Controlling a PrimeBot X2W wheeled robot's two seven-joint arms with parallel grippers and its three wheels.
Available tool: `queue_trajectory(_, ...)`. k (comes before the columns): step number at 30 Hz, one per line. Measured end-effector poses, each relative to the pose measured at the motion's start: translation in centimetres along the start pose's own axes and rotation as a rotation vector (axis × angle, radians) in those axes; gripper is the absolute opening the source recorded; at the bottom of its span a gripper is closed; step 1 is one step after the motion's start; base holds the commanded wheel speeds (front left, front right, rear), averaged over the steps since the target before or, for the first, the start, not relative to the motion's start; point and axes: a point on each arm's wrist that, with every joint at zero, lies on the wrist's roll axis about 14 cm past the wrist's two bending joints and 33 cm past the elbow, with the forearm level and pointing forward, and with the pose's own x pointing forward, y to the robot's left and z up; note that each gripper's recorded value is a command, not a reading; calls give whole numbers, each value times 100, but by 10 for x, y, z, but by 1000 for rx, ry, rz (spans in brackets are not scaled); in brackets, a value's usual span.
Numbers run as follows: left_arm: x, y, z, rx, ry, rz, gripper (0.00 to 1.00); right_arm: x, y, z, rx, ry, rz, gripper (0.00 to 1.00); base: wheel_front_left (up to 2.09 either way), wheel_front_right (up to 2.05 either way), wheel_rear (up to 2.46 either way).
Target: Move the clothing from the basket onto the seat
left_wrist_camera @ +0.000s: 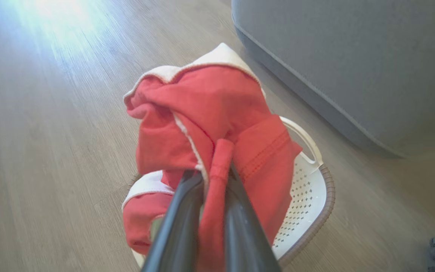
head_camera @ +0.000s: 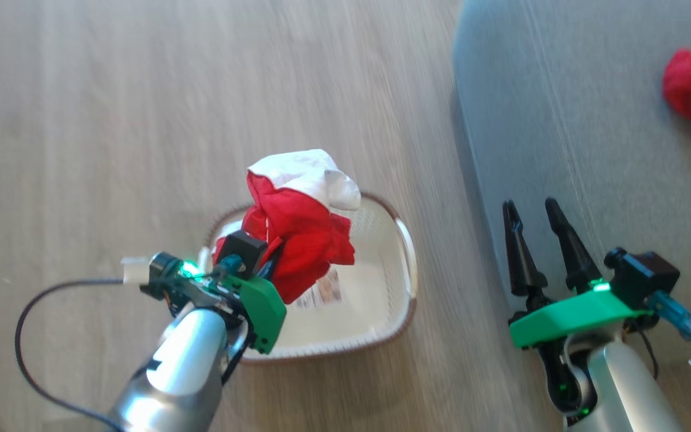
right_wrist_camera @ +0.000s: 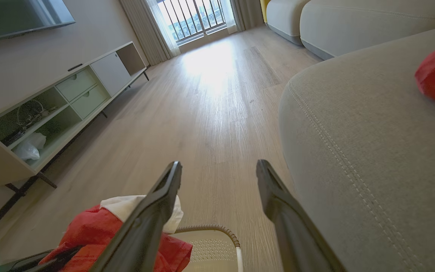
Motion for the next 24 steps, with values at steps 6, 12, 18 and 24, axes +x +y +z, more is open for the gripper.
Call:
queue_trajectory(6,-45,12,79,-34,-278,113,0,-13,25,19,15,-53,65,100,0,0,0)
queue_trajectory(12,-130,23,176,-41,-661,233,0,-36,43,26,19,-75,114,100,0,0,0)
queue_trajectory(18,-206,24,241,-7,-948,292,0,-45,54,34,18,-103,148,100,0,0,0)
queue_trajectory(24,-261,16,283,9,-1157,304,0,-48,57,44,20,-133,158,100,0,0,0)
